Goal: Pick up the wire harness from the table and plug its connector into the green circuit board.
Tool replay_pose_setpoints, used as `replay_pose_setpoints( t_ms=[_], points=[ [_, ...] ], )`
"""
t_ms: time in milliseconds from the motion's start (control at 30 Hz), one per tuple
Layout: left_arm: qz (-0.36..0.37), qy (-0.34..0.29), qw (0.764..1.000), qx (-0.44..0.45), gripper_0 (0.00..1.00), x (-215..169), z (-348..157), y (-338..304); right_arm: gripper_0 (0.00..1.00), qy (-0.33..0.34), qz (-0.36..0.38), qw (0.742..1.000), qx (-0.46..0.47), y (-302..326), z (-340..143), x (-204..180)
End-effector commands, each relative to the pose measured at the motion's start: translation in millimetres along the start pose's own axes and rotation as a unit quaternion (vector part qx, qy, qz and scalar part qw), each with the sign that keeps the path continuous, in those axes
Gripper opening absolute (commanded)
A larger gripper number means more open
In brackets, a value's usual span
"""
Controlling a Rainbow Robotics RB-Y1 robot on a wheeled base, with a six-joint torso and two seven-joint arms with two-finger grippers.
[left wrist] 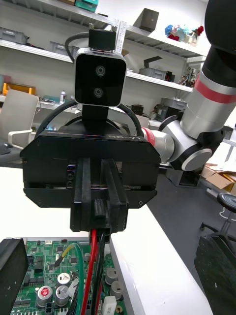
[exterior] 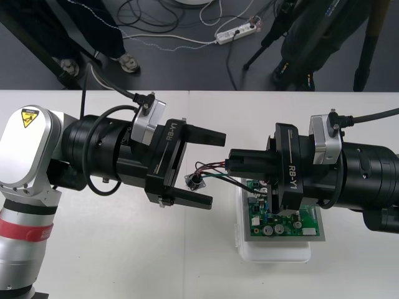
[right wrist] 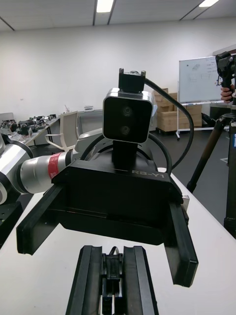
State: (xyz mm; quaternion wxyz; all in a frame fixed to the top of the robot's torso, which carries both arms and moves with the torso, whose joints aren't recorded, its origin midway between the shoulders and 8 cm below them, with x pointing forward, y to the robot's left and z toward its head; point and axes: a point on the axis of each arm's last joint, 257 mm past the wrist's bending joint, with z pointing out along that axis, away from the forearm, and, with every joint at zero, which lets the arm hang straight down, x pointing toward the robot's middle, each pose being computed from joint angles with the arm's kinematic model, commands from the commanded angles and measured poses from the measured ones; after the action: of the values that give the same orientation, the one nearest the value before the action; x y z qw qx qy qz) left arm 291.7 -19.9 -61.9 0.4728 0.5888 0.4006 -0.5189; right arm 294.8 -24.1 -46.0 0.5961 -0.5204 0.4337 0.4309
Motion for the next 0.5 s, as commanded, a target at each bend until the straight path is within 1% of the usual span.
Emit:
replay_pose_setpoints(
  t_ms=[33,67,100,133,200,300,333,400,433,467,500],
  points=[
    [-0.023,0.016,0.999,0.031,1.00,-1.2,3.5,-11.2,0.00,-0.015,0.020,1.000,-0.006,0.5,2.0,-14.5],
    [-0.022,0.016,0.999,0.031,1.00,-1.2,3.5,-11.2,0.00,-0.016,0.021,1.000,-0.007,1.0,2.4,-14.7],
    [-0.021,0.016,0.999,0.031,0.96,-1.4,3.5,-10.8,0.00,-0.015,0.020,1.000,-0.007,1.4,2.3,-14.4],
    [-0.021,0.015,0.999,0.031,0.94,-1.7,3.6,-11.0,0.00,-0.016,0.021,1.000,-0.006,0.8,2.2,-14.4],
    [-0.020,0.014,0.999,0.030,0.85,-2.4,3.6,-10.4,0.00,-0.016,0.020,1.000,-0.006,0.9,2.5,-14.9],
    [-0.019,0.013,0.999,0.029,0.66,-2.7,3.7,-9.7,0.00,-0.016,0.020,1.000,-0.005,0.7,2.0,-15.0],
    [-0.019,0.013,0.999,0.029,0.63,-2.7,3.7,-9.7,0.00,-0.016,0.021,1.000,-0.006,0.8,2.2,-14.4],
    [-0.019,0.013,0.999,0.028,0.49,-2.3,3.5,-9.8,0.00,-0.016,0.019,1.000,-0.006,0.9,2.2,-15.3],
    [-0.019,0.013,0.999,0.028,0.39,-2.5,3.6,-9.5,0.00,-0.016,0.019,1.000,-0.006,0.5,2.2,-15.4],
    [-0.018,0.012,0.999,0.027,0.24,-3.3,3.3,-9.5,0.00,-0.016,0.019,1.000,-0.005,0.2,2.0,-14.9],
    [-0.019,0.011,0.999,0.028,0.12,-3.2,3.6,-9.8,0.00,-0.016,0.019,1.000,-0.005,0.7,2.0,-15.0]
  ],
)
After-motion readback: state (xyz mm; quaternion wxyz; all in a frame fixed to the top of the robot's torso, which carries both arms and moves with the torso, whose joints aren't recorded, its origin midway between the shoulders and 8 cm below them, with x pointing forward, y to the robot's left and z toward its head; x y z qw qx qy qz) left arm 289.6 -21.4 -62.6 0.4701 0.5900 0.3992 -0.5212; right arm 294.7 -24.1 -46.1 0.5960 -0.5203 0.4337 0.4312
